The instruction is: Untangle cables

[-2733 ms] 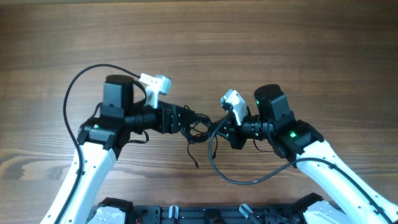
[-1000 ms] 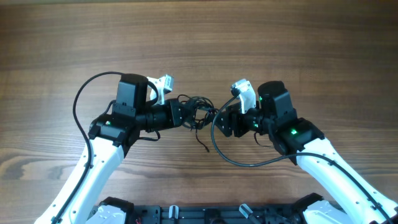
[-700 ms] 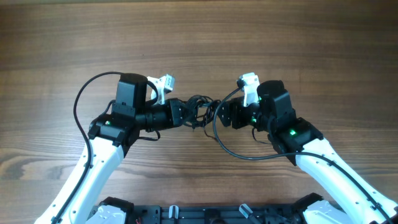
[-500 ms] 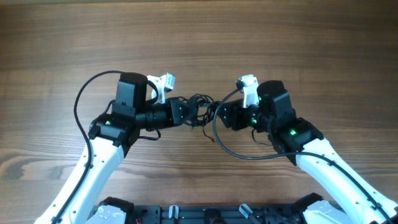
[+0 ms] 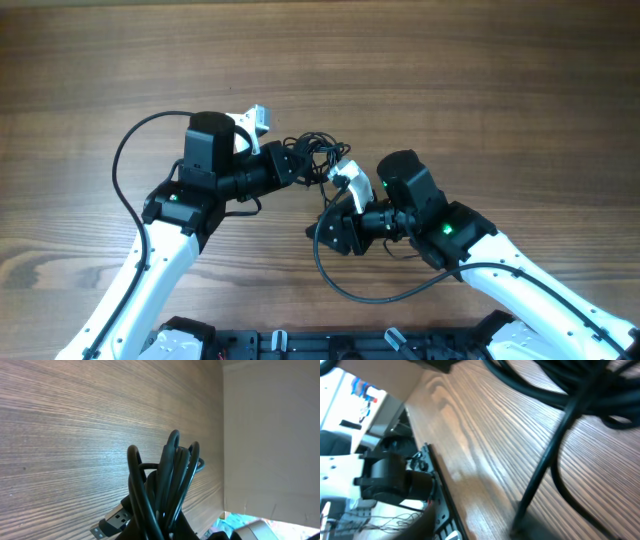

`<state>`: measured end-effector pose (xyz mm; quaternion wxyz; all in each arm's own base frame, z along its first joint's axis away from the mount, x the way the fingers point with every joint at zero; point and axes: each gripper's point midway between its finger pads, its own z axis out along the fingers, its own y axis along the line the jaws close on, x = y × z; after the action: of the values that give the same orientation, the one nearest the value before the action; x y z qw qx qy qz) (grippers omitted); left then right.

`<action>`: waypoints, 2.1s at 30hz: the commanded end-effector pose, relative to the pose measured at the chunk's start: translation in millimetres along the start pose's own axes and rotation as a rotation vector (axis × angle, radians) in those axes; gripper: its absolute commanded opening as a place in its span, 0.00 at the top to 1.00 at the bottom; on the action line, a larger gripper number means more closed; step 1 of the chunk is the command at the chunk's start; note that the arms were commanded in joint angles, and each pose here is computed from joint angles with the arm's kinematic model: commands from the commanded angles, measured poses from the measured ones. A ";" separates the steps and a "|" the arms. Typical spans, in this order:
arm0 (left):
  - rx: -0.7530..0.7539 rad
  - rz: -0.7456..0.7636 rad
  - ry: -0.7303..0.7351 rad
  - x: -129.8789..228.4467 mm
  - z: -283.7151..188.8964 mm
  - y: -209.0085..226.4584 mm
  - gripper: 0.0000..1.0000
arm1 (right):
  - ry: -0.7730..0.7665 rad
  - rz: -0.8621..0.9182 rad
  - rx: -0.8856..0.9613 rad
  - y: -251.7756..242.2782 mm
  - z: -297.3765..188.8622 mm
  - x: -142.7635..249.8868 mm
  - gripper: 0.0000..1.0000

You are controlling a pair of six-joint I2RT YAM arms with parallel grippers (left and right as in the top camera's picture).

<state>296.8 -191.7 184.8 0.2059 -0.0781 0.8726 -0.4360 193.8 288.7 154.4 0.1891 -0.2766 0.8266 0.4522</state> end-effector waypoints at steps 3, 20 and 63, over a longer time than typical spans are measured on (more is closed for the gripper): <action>-0.030 0.013 -0.026 -6.6 -2.9 8.0 0.96 | -0.059 0.105 0.194 -38.1 -12.0 -7.3 0.00; 0.106 -0.007 0.087 4.0 -19.9 3.1 0.96 | -0.381 0.084 0.483 -95.4 -46.9 -75.2 0.01; 0.388 0.172 0.248 40.0 -29.7 -55.4 0.96 | -0.580 0.542 0.930 -258.2 -163.3 -49.9 0.00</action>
<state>257.2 -213.8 212.7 0.1343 0.0532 0.8160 -0.5597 368.7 127.7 120.9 0.3576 0.0806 0.8943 0.2567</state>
